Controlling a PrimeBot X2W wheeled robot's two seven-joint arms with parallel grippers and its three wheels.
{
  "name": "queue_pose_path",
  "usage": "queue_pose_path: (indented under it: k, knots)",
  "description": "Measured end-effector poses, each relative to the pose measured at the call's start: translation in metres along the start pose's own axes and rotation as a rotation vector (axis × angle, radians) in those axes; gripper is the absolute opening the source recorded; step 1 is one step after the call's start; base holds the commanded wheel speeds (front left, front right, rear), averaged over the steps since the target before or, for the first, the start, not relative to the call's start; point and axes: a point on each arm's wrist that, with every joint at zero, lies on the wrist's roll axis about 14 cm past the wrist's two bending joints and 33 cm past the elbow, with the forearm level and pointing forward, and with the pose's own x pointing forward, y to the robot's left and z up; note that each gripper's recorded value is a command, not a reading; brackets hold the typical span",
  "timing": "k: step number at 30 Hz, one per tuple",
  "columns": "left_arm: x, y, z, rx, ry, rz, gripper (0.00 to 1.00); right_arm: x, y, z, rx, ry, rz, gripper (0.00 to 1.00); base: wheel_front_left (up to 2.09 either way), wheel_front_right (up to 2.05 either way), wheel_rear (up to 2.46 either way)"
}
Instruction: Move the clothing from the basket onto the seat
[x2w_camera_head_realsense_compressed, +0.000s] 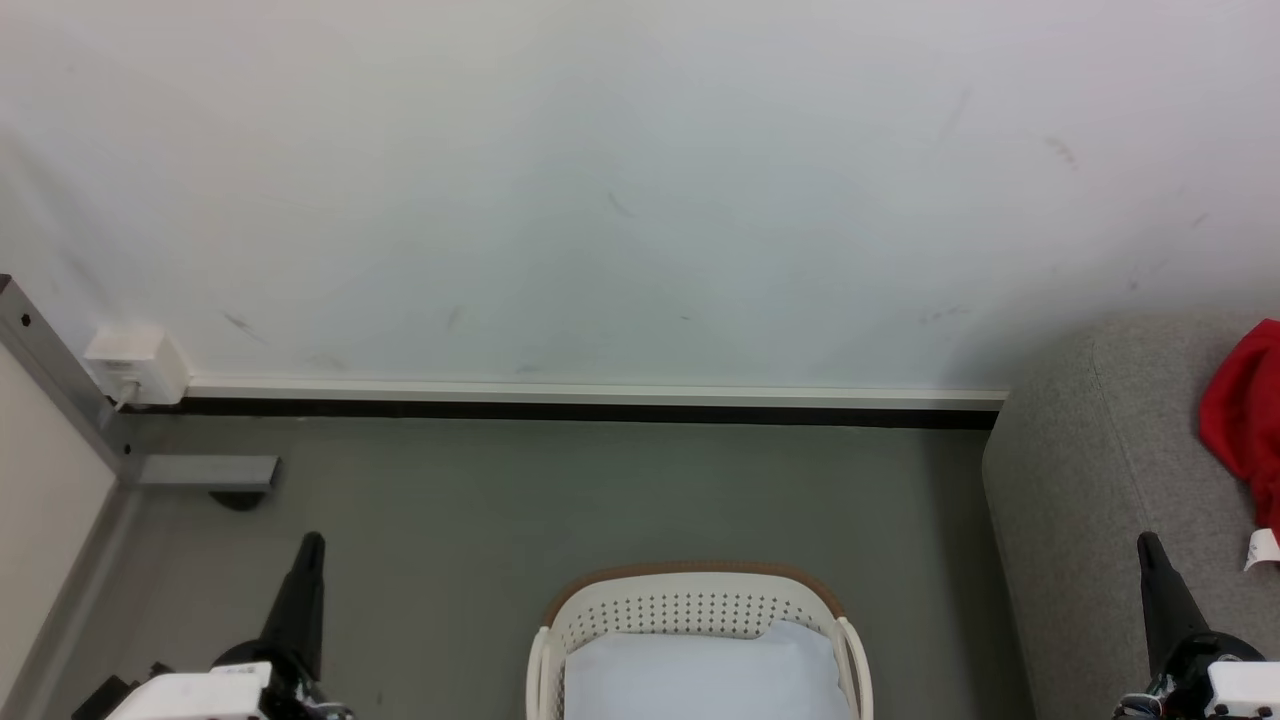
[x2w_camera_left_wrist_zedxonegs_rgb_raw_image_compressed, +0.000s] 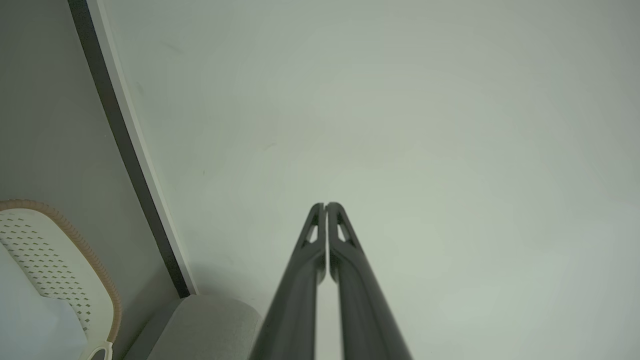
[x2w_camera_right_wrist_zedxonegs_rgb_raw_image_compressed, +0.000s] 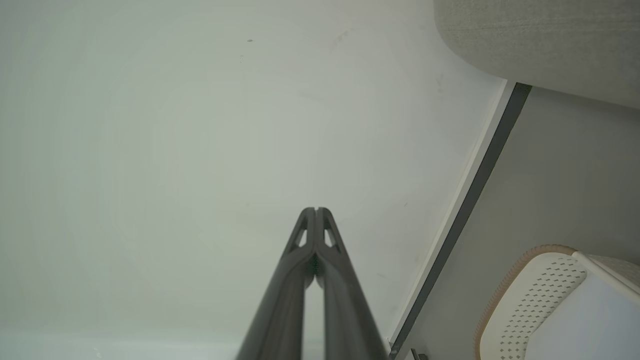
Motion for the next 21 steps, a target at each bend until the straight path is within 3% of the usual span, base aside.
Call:
queue_pose_path:
  k: [21]
  knots:
    - [0.0, 0.0, 0.0, 0.0, 0.0, 0.0, 0.0, 0.0, 0.0, 0.0, 0.001, -0.001, 0.0, 0.0, 0.0, 0.0, 0.0]
